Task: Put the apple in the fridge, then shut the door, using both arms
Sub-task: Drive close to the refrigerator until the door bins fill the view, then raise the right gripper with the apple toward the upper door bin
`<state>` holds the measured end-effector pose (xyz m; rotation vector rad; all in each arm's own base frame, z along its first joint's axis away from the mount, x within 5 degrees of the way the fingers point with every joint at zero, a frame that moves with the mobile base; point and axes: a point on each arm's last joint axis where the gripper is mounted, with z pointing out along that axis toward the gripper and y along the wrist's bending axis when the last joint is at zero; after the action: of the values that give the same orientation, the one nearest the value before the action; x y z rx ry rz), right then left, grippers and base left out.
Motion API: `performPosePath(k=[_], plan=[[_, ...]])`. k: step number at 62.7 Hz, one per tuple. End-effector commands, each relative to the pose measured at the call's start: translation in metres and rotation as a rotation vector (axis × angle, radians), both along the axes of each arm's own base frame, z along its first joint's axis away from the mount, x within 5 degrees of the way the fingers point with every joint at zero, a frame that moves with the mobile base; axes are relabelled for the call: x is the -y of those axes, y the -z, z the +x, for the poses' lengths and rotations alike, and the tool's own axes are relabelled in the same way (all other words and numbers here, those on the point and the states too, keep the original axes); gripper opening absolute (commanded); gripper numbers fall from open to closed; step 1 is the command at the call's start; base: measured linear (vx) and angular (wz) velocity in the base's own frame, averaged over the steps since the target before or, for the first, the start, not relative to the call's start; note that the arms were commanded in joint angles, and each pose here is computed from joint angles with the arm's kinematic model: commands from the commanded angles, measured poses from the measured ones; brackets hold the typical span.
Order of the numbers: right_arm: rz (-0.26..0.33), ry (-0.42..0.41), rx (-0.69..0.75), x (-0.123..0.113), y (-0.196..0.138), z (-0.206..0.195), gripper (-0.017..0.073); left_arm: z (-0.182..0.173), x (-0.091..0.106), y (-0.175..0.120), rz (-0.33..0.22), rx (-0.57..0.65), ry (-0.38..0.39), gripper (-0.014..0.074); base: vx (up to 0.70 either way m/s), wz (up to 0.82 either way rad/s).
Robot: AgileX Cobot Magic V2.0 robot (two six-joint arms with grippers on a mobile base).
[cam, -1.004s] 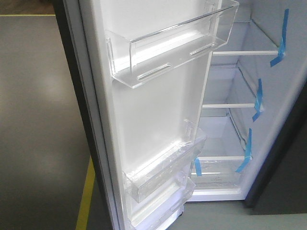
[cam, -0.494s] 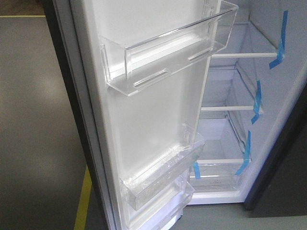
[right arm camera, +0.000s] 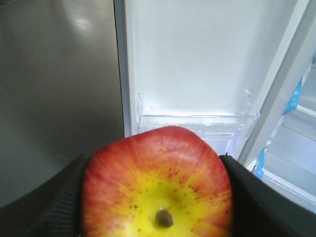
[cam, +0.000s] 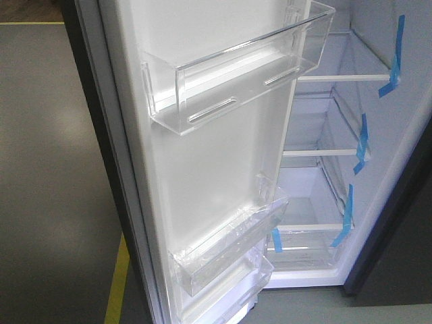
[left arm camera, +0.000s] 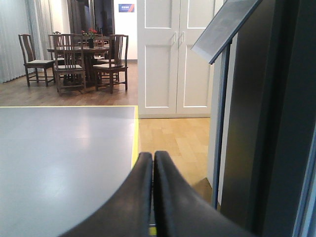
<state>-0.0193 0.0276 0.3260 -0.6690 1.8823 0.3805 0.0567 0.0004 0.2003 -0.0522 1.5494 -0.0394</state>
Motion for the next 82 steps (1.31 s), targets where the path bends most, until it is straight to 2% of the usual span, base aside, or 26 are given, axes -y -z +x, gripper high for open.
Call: performPosePath(k=[1,8,19,25,30,37,48,54,63,82], plan=[[0.048,0.007,0.069,-0.001,-0.014,0.002,0.0356,-0.001,0.000,0.000,-0.006,0.069,-0.004,-0.0006,0.00,0.00],[0.048,0.007,0.069,-0.001,-0.014,0.002,0.0356,-0.001,0.000,0.000,-0.006,0.069,-0.004,-0.0006,0.00,0.00],[0.093,0.002,0.089,-0.003,-0.018,0.003,0.0356,-0.001,0.000,0.000,-0.006,0.069,-0.004,-0.0006,0.00,0.00],[0.151,0.070,0.050,-0.003,-0.022,0.016,0.0351,-0.001,0.000,0.000,-0.006,0.069,-0.004,-0.0006,0.00,0.00],[0.168,0.131,-0.014,-0.004,-0.024,0.036,0.0347,-0.001,0.000,0.000,-0.006,0.069,-0.004,-0.0006,0.00,0.00],[0.145,0.174,-0.095,-0.010,-0.026,0.071,0.0344,-0.001,0.000,0.000,-0.006,0.069,-0.004,-0.0006,0.00,0.00],[0.108,0.193,-0.153,-0.022,-0.040,0.124,0.0344,-0.001,0.000,0.000,-0.006,0.069,-0.004,-0.0006,0.00,0.00],[0.092,0.190,-0.142,-0.028,-0.059,0.152,0.0344,-0.001,0.000,0.000,-0.006,0.069,-0.004,-0.0006,0.00,0.00],[0.102,0.186,-0.113,-0.037,-0.093,0.186,0.0344,-0.001,0.000,0.000,-0.006,0.069,-0.004,-0.0006,0.00,0.00],[0.167,0.157,-0.018,-0.054,-0.161,0.240,0.0344,-0.001,0.000,0.000,-0.006,0.069,-0.004,-0.0006,0.00,0.00]])
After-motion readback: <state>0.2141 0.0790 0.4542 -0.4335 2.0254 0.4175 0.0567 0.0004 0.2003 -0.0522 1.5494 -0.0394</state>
